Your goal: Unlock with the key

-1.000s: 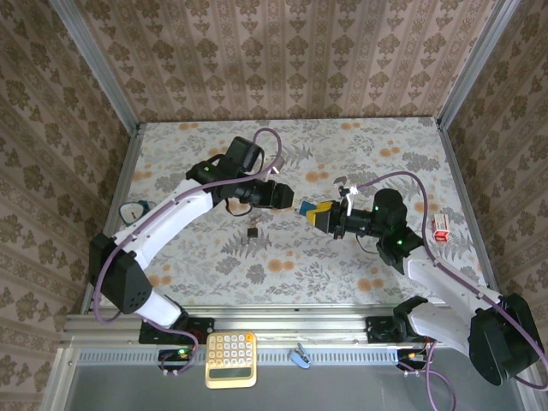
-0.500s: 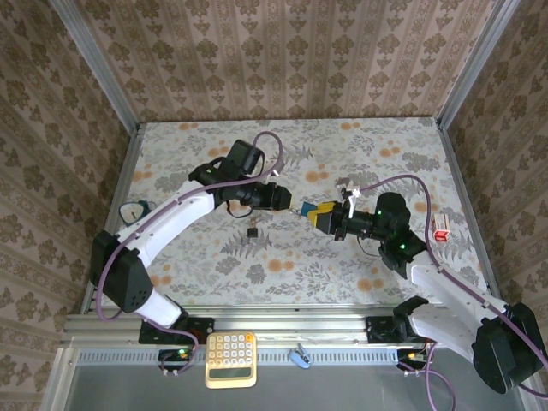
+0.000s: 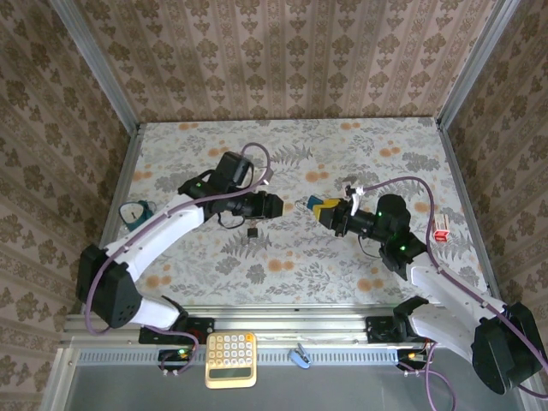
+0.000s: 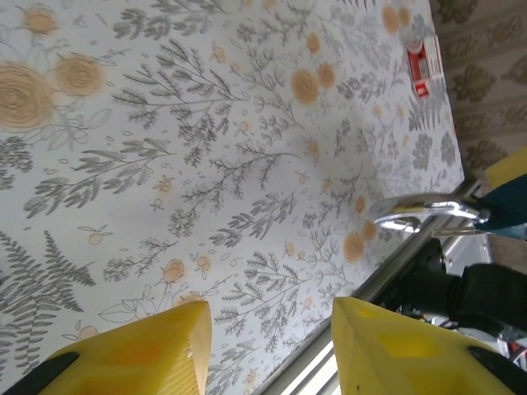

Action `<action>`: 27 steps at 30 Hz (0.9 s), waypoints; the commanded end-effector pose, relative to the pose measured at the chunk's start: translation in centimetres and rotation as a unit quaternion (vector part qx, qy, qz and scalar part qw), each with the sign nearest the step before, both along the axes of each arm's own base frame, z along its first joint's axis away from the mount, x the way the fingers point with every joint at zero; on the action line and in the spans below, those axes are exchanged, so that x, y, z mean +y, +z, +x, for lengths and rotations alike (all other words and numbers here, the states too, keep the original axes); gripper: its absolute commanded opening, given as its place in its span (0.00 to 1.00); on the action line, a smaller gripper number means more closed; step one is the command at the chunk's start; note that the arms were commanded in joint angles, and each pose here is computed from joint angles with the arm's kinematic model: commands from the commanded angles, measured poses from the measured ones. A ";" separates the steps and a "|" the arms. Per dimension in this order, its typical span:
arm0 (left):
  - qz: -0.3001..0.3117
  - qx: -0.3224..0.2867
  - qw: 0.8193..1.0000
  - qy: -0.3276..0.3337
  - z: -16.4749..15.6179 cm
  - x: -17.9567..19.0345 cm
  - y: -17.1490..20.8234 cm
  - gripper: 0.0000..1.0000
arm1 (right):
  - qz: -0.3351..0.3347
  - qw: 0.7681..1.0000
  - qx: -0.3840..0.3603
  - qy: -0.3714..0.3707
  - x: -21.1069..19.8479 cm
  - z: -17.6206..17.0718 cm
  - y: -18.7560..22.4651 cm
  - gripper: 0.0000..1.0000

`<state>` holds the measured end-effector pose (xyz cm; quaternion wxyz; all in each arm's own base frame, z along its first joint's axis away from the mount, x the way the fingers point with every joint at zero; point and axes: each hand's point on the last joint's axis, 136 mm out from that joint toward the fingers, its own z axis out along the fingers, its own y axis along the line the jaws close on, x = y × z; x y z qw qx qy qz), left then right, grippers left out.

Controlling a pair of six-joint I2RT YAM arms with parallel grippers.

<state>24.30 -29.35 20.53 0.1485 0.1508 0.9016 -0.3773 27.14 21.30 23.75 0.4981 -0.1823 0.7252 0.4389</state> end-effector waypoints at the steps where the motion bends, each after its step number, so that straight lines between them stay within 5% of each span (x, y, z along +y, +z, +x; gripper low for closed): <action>1: -0.027 -0.025 0.998 0.042 1.0 1.1 1.7 0.44 | 0.007 0.999 0.000 -0.035 -1.0 0.7 0.2 0.00; 8: -0.061 -0.037 0.991 0.113 1.5 3.3 2.1 0.47 | 0.007 0.991 0.090 -0.103 -2.6 3.0 -4.3 0.00; 27: -0.105 -0.029 0.982 0.154 1.4 4.0 1.7 0.53 | 0.100 0.951 0.283 -0.071 1.4 6.6 -13.6 0.02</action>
